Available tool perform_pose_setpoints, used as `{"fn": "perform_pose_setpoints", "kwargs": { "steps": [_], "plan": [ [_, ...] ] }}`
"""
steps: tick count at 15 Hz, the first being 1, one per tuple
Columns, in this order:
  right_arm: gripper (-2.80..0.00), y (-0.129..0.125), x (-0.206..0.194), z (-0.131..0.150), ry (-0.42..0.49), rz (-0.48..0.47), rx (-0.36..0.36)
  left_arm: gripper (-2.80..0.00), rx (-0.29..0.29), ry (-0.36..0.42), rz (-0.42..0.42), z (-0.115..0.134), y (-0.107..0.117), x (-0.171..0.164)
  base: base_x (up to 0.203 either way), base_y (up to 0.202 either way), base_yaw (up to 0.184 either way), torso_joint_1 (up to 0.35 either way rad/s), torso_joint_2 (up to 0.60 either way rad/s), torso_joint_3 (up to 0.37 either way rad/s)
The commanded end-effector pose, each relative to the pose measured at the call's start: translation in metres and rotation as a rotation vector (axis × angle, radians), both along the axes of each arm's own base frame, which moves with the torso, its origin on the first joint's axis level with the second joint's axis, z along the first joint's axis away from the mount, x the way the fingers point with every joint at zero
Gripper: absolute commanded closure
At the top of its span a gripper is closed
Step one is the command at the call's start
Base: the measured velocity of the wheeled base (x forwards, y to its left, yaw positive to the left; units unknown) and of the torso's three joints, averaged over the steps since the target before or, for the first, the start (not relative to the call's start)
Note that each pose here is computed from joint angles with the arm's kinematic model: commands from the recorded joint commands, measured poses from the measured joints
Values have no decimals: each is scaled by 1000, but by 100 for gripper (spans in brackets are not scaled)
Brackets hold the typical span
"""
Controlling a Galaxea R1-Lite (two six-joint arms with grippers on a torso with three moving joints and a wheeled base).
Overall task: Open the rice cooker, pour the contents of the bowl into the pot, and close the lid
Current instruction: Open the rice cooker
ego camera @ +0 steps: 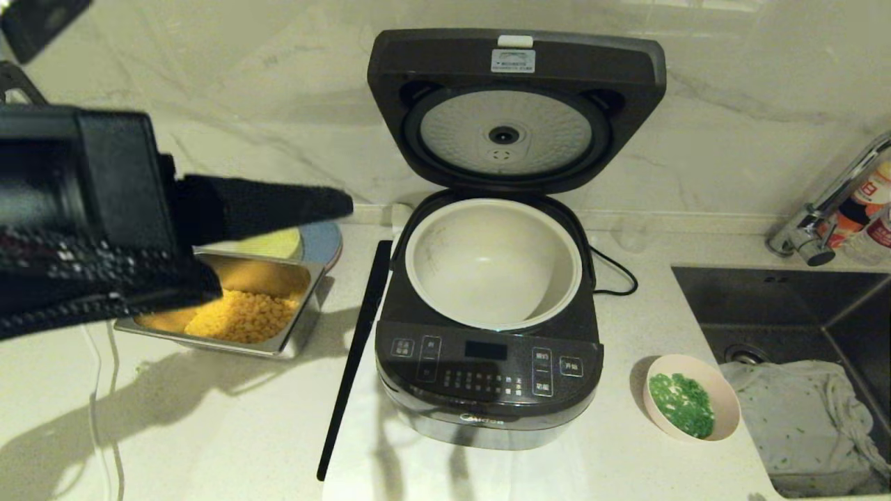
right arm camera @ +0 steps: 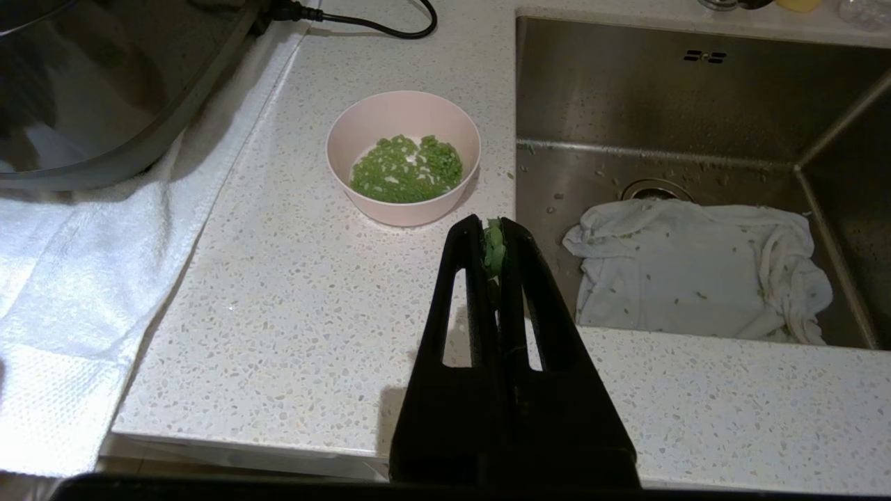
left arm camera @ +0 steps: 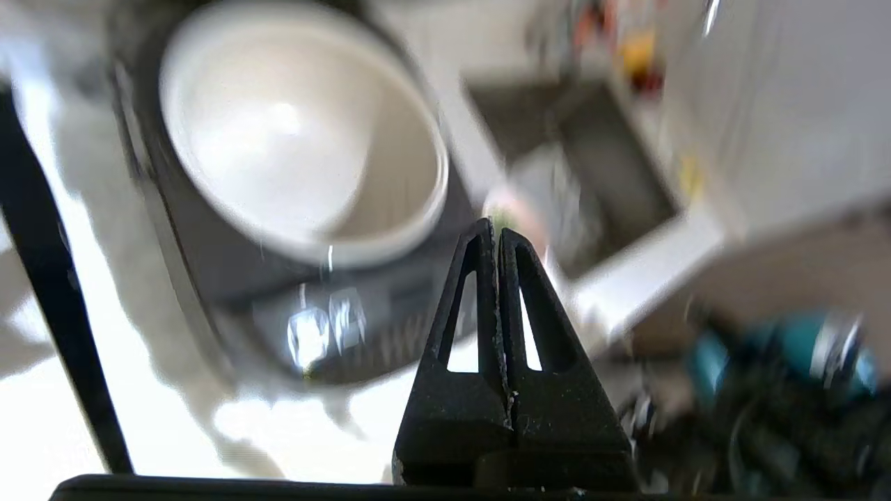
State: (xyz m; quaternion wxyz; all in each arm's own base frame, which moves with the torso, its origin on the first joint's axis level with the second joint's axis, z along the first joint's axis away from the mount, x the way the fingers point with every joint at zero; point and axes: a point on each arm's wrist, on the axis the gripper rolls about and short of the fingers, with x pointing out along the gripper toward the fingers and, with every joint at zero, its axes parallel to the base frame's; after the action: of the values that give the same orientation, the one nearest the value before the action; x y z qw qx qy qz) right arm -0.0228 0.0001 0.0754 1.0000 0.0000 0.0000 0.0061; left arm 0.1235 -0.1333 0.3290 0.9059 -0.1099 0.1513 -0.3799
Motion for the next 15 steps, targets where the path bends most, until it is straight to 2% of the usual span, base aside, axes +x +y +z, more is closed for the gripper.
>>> {"fn": "perform_pose_setpoints", "kwargs": {
  "steps": [1, 7, 10, 13, 15],
  "plan": [
    [0, 0, 0, 0, 0, 0, 0, 0, 71, 33, -16, -18, -12, 11, 0, 0, 0, 0, 0, 0],
    [0, 0, 0, 0, 0, 0, 0, 0, 84, 35, -7, -19, -63, 59, 0, 0, 0, 0, 0, 0],
    [0, 0, 0, 0, 0, 2, 0, 0, 40, -18, 45, -21, -92, 87, 0, 0, 0, 0, 0, 0],
    [0, 0, 0, 0, 0, 1, 0, 0, -15, -73, 76, -4, -106, 102, 0, 0, 0, 0, 0, 0],
    [0, 0, 0, 0, 0, 2, 0, 0, -29, -100, 137, 2, -113, 115, 0, 0, 0, 0, 0, 0]
  ]
}}
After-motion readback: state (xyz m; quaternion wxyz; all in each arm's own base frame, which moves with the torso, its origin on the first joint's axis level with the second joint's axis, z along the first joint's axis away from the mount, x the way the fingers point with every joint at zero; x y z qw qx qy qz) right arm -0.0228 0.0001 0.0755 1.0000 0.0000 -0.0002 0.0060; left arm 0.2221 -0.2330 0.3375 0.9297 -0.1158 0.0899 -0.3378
